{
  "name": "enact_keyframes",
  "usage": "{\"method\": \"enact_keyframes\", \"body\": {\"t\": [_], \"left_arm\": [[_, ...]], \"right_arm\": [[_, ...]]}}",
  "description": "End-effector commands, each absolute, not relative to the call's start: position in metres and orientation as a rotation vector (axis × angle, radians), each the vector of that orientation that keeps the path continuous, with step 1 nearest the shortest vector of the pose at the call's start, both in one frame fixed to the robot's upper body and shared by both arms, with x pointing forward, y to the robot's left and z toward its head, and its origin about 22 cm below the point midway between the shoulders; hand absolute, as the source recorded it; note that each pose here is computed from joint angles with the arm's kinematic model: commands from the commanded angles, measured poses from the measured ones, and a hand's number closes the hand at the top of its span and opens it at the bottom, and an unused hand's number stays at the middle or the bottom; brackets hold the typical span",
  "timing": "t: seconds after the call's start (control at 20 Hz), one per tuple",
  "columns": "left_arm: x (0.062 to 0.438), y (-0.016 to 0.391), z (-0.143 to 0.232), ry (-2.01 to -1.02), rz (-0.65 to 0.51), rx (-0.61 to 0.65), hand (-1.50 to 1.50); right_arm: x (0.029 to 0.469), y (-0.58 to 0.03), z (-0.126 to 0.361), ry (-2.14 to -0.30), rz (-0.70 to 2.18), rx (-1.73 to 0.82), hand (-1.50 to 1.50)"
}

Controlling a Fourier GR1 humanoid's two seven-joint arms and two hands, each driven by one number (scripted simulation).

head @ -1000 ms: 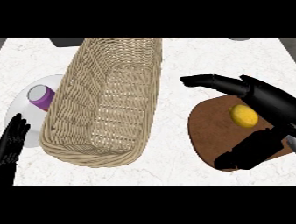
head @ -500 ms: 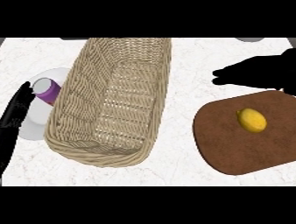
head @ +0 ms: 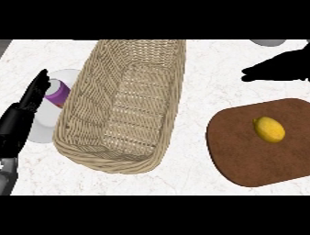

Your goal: Pick the lemon from the cutting board and place it in the basket

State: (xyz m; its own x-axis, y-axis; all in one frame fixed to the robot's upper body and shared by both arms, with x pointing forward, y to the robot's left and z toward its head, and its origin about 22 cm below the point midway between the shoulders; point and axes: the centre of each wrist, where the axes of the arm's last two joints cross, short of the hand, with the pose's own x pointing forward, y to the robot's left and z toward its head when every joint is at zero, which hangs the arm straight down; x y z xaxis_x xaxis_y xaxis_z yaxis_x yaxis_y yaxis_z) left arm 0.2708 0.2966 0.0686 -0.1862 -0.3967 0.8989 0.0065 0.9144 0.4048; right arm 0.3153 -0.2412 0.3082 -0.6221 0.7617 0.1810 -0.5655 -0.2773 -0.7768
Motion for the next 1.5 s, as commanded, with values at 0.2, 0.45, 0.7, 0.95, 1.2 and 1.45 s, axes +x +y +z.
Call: {"method": "enact_keyframes", "body": {"t": [0.2,0.45,0.7,0.95,1.2,1.45], "left_arm": [[0.277,0.292,0.068,-1.738,-0.383,0.283,0.0],[0.292,0.285,0.076,-1.716,-0.388,0.272,0.0],[0.282,0.296,0.074,-1.715,-0.369,0.287,0.0],[0.302,0.292,0.067,-1.725,-0.375,0.281,0.0],[0.29,0.289,0.075,-1.719,-0.375,0.286,0.0],[0.287,0.308,0.071,-1.741,-0.378,0.31,0.0]], "right_arm": [[0.339,-0.251,0.276,-0.969,2.028,-0.296,-1.5],[0.336,-0.237,0.245,-0.892,2.109,-0.332,-1.5],[0.335,-0.248,0.219,-0.836,2.112,-0.34,-1.5],[0.344,-0.268,0.196,-0.826,2.126,-0.357,-1.5],[0.35,-0.287,0.174,-0.849,2.129,-0.377,-1.5],[0.346,-0.291,0.154,-0.892,2.115,-0.356,-1.5]]}}
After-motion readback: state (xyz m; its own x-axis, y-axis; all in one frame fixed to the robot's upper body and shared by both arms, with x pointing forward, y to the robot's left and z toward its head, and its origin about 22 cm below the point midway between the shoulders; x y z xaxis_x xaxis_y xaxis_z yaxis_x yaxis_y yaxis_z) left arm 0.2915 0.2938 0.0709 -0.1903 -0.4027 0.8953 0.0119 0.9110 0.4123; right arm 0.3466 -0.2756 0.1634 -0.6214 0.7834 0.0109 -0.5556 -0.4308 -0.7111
